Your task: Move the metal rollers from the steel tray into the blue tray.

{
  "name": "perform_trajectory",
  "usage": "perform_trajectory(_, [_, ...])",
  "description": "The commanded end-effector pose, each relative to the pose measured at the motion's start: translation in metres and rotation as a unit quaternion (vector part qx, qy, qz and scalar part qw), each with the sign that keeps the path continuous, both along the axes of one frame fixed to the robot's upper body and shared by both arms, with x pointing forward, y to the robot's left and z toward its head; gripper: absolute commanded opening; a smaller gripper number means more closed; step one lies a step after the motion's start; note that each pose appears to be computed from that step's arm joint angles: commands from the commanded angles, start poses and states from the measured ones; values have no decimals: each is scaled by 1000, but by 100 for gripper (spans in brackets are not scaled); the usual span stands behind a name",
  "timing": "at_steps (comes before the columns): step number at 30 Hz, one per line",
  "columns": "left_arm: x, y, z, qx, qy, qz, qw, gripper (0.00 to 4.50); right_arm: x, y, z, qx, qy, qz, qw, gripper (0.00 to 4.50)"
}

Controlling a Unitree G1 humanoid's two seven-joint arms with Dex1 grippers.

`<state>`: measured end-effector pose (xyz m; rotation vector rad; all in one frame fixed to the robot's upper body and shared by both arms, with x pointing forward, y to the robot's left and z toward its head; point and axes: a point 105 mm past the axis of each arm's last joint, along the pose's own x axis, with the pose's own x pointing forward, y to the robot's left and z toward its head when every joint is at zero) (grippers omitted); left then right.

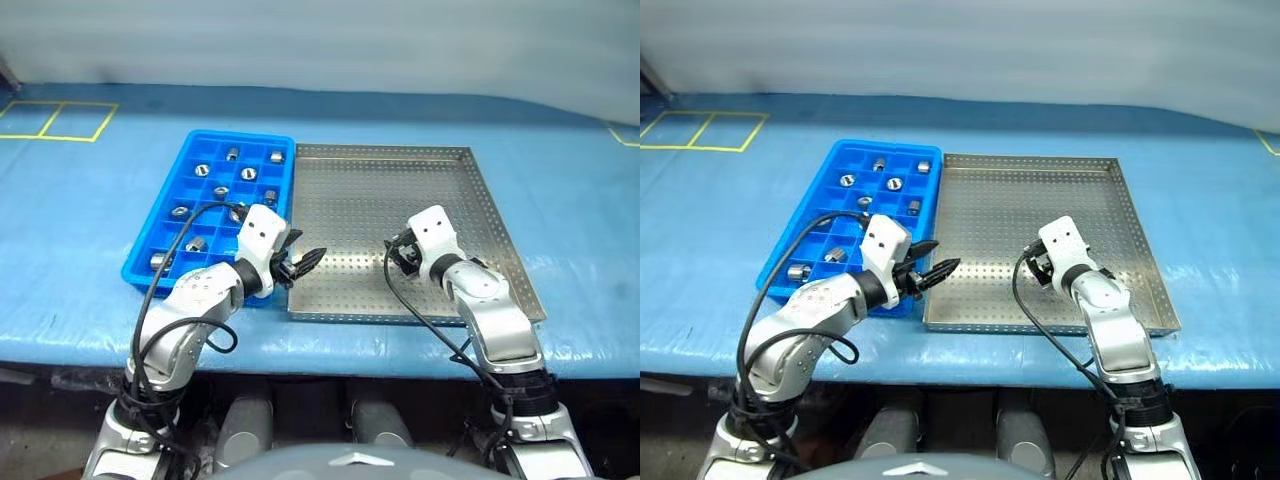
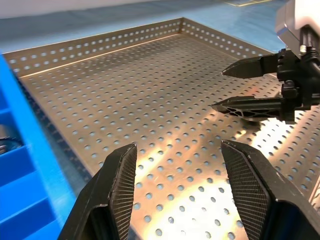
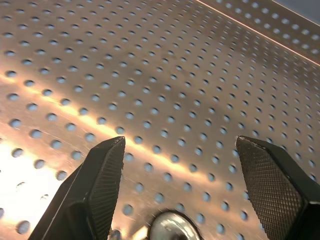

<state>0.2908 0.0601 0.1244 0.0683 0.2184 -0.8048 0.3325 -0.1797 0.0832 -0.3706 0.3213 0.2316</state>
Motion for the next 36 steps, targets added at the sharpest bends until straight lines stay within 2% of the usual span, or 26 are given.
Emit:
perform_trajectory(1, [1,-5,7,-4,-19,-13,1000,291,-2,-13,3,1,-9,-28,1000,371])
perform_trajectory(10, [4,5,4,10,-20,6,1000,291,-4,-13,-11,38,19,-41,998,371])
perform_trajectory(13, [4,8,2,13,-18,14,1000,291,-6,-13,-19,38,40,-49,997,307])
perform_trajectory(16, [3,10,1,14,-16,18,1000,291,-8,-9,-25,37,55,-43,997,212])
perform_trajectory(17, [3,11,0,15,-15,20,1000,291,-8,-8,-25,37,56,-40,997,193])
perform_trajectory(20, [3,14,1,14,-15,24,1000,291,-8,-6,-23,36,52,-38,997,194])
perform_trajectory(24, [4,23,9,1,-17,37,999,291,-4,10,-7,51,26,-4,998,194])
perform_trajectory(29, [11,64,23,22,-43,122,991,291,4,57,31,79,-26,89,993,194])
perform_trajectory(33, [9,96,31,48,-50,188,980,291,5,111,59,103,-57,182,976,194])
perform_trajectory(36, [6,116,28,71,-29,233,970,291,-5,154,71,138,-56,257,955,194])
